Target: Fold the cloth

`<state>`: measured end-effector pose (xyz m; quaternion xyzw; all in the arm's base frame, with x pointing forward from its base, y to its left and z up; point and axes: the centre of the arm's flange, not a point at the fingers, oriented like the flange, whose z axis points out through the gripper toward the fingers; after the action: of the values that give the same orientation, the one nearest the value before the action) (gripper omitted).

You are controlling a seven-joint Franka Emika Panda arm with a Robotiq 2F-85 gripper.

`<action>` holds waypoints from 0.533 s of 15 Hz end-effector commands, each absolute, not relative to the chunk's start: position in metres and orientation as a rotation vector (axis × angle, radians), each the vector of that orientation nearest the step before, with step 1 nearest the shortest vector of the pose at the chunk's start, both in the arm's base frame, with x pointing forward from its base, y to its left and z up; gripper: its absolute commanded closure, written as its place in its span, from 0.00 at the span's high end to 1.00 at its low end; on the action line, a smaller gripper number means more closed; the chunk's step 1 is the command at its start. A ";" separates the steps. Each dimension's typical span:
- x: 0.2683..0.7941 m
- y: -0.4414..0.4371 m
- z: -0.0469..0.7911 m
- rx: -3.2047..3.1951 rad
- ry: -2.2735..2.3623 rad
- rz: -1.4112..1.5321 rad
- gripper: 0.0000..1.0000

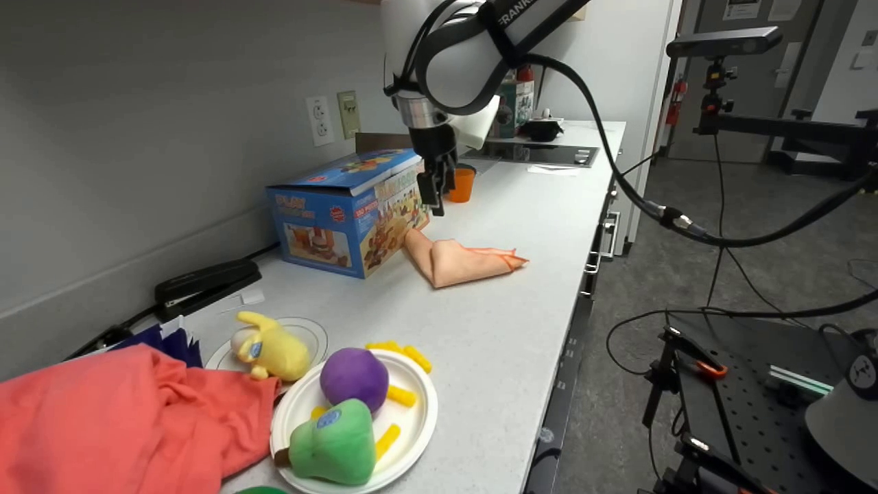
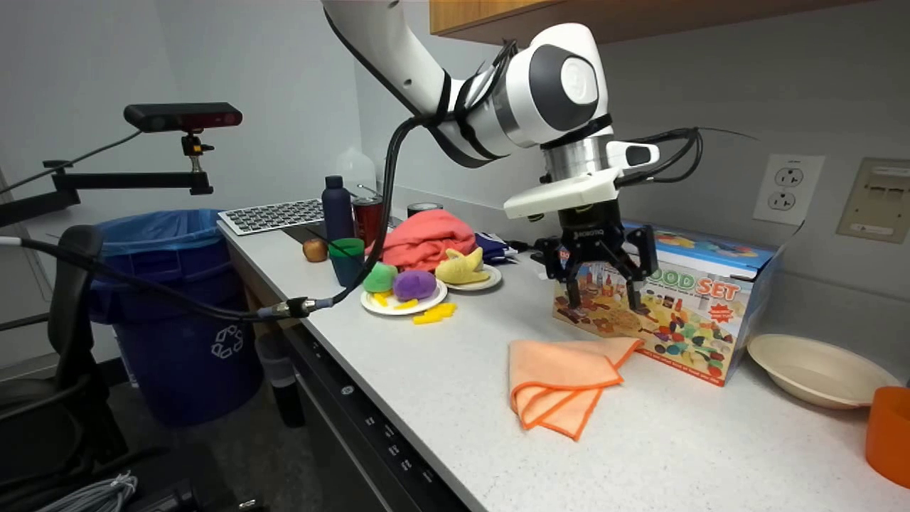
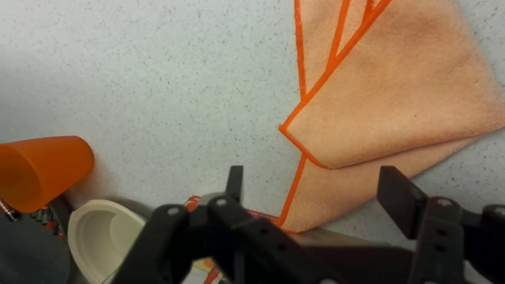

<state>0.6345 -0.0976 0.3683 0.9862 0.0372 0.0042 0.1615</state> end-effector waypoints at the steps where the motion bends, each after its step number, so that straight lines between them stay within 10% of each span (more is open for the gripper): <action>1: 0.616 -0.073 0.375 2.794 -0.014 0.074 1.00; 8: 0.537 -0.012 0.369 2.890 -0.290 -0.010 1.00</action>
<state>0.5859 -0.0333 0.3552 0.9881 -0.0665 -0.0025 0.1387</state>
